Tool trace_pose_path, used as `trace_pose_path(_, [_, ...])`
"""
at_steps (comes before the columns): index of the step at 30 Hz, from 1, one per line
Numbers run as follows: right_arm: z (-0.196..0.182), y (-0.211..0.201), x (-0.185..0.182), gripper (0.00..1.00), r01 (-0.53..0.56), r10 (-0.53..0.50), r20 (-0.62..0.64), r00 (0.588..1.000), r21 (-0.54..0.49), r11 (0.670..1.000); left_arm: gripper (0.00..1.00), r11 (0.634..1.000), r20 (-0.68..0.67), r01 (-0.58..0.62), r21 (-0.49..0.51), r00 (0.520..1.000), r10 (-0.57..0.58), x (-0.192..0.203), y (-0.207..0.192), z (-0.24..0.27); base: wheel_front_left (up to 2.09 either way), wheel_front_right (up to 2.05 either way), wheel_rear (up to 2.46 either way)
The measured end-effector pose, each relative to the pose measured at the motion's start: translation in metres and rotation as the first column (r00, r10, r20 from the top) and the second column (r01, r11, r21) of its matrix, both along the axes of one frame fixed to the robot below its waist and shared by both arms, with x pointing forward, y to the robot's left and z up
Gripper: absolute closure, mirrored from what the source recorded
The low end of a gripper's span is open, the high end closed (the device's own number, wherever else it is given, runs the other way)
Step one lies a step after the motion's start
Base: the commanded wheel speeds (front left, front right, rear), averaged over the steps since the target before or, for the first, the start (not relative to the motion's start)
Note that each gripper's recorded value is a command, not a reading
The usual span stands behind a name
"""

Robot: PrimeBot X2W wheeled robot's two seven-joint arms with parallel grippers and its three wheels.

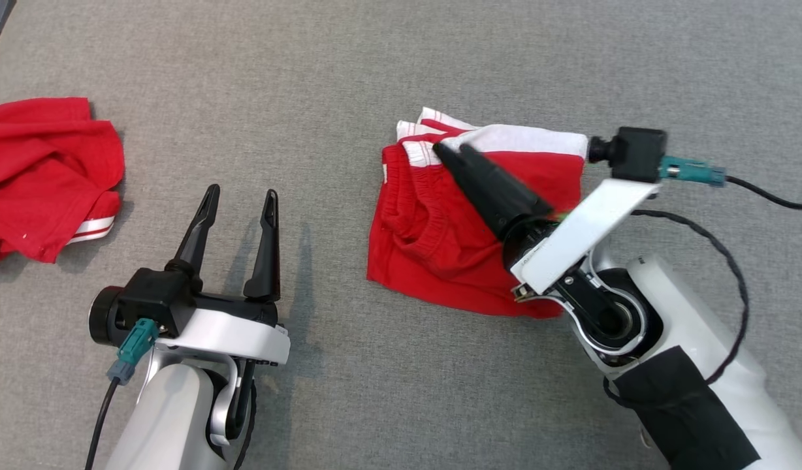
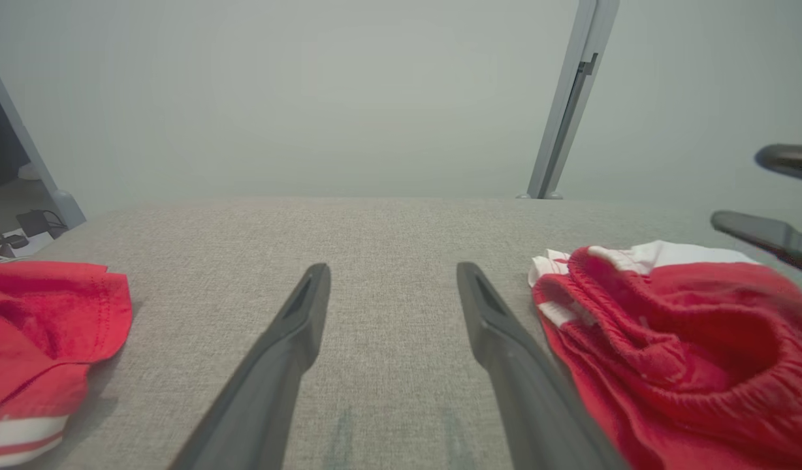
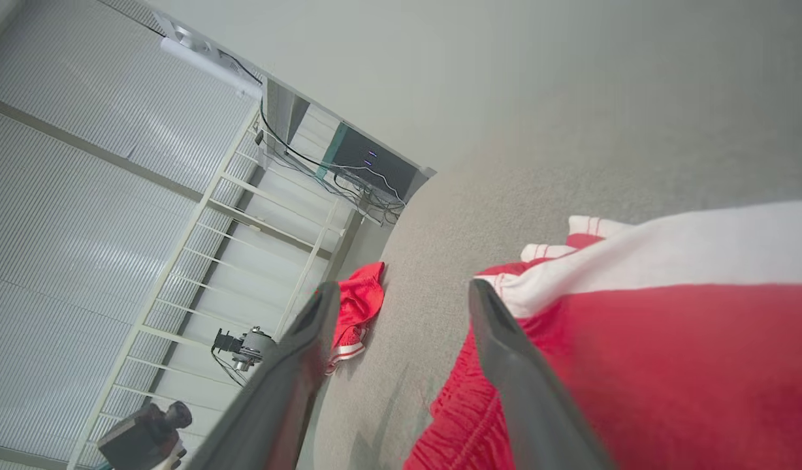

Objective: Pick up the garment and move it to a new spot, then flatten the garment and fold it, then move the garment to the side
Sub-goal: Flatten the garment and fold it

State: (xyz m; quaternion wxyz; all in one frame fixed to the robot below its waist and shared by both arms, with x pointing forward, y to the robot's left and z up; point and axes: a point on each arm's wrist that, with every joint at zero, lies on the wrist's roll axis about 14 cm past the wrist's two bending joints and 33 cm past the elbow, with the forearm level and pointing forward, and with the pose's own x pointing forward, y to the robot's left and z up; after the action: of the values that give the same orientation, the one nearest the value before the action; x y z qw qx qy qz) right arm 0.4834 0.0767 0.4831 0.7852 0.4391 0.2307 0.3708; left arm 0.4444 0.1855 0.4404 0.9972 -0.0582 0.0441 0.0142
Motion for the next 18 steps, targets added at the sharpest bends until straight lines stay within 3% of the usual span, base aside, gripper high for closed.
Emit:
trace_pose_path(3, [0.018,-0.017,0.01,0.0,0.091,-0.091,0.113,0.989,0.009,0.996,0.0,1.0,0.004,0.006,0.002,1.0,-0.006,0.002,-0.002,0.001,0.0,0.0,0.0])
trace_pose_path(7, [0.024,-0.056,0.023,0.0,0.242,-0.229,0.248,0.941,-0.024,0.97,0.0,1.0,0.015,0.014,0.005,1.0,-0.014,0.005,-0.004,0.003,0.0,0.0,0.0])
trace_pose_path(12, [0.013,-0.105,0.024,0.0,0.39,-0.358,0.289,0.888,-0.061,0.919,0.0,1.0,0.027,0.027,0.015,0.999,-0.027,0.008,-0.006,0.007,0.0,0.0,0.0])
trace_pose_path(18, [-0.006,-0.171,0.016,0.0,0.538,-0.476,0.317,0.821,-0.146,0.831,0.0,0.999,0.037,0.044,0.023,0.998,-0.045,0.009,-0.01,0.009,0.0,0.0,0.0])
